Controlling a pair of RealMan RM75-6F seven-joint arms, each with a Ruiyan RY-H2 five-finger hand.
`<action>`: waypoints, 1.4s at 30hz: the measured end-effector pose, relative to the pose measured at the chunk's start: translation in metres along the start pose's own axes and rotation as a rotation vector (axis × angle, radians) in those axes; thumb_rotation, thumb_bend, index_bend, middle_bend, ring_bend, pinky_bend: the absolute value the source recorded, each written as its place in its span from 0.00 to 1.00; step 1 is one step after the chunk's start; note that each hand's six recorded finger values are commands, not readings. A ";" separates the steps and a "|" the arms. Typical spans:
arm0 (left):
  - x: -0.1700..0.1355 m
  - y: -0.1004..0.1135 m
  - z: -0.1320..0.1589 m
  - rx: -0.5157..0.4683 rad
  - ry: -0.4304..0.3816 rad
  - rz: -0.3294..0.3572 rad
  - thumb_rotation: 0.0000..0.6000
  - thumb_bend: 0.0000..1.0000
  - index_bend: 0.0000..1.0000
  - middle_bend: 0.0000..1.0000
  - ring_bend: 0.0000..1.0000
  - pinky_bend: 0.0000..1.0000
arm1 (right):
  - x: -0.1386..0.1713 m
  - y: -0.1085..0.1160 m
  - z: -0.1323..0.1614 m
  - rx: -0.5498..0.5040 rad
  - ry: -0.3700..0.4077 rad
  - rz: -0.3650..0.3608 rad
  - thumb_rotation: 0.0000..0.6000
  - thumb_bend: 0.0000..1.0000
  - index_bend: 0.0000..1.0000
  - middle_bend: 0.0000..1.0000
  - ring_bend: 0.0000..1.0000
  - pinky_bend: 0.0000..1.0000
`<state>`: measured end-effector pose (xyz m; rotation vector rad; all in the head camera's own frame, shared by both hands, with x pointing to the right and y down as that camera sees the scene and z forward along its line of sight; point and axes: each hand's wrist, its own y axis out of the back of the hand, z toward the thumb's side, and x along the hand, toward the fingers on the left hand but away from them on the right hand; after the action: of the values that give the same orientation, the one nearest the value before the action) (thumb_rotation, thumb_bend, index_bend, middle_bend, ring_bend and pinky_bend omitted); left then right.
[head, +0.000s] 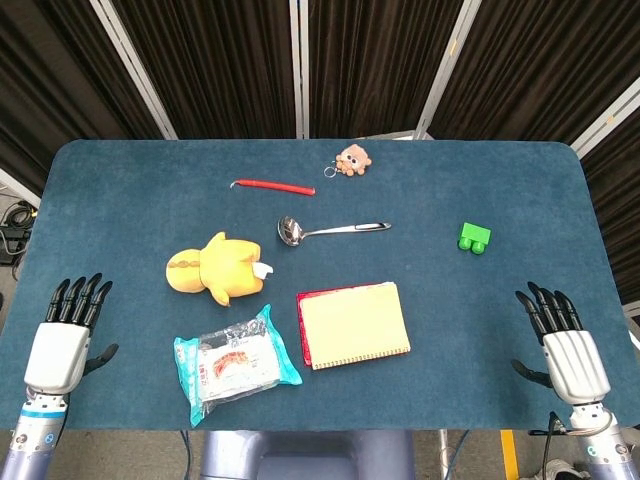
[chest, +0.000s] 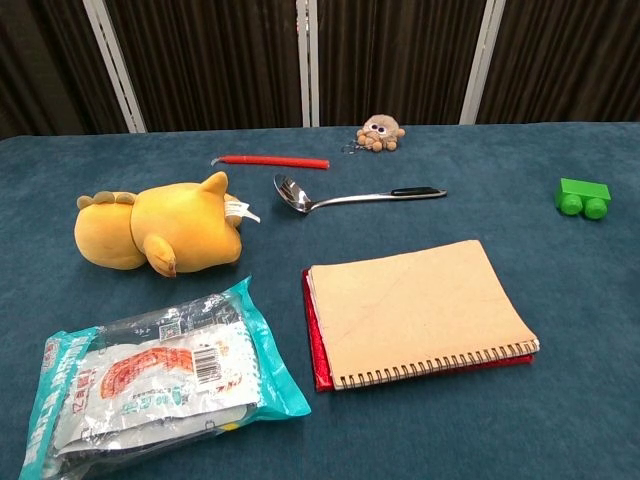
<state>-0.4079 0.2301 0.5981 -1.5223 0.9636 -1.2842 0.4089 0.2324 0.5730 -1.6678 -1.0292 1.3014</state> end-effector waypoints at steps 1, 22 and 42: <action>0.001 0.000 0.000 -0.001 0.001 -0.001 1.00 0.25 0.00 0.00 0.00 0.00 | 0.000 0.000 0.000 0.000 -0.001 0.000 1.00 0.08 0.00 0.00 0.00 0.00; 0.078 -0.038 0.060 -0.027 -0.120 -0.069 1.00 1.00 0.00 0.00 0.00 0.00 | -0.001 -0.001 -0.001 -0.013 -0.004 0.010 1.00 0.08 0.00 0.00 0.00 0.00; 0.136 -0.085 0.112 0.064 -0.138 -0.094 1.00 1.00 0.00 0.00 0.00 0.00 | -0.002 0.000 -0.005 -0.034 -0.014 0.016 1.00 0.08 0.00 0.00 0.00 0.00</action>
<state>-0.2741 0.1430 0.7117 -1.6001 0.7643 -1.2455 0.4134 0.2297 0.5749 -1.6979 -1.0531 1.3147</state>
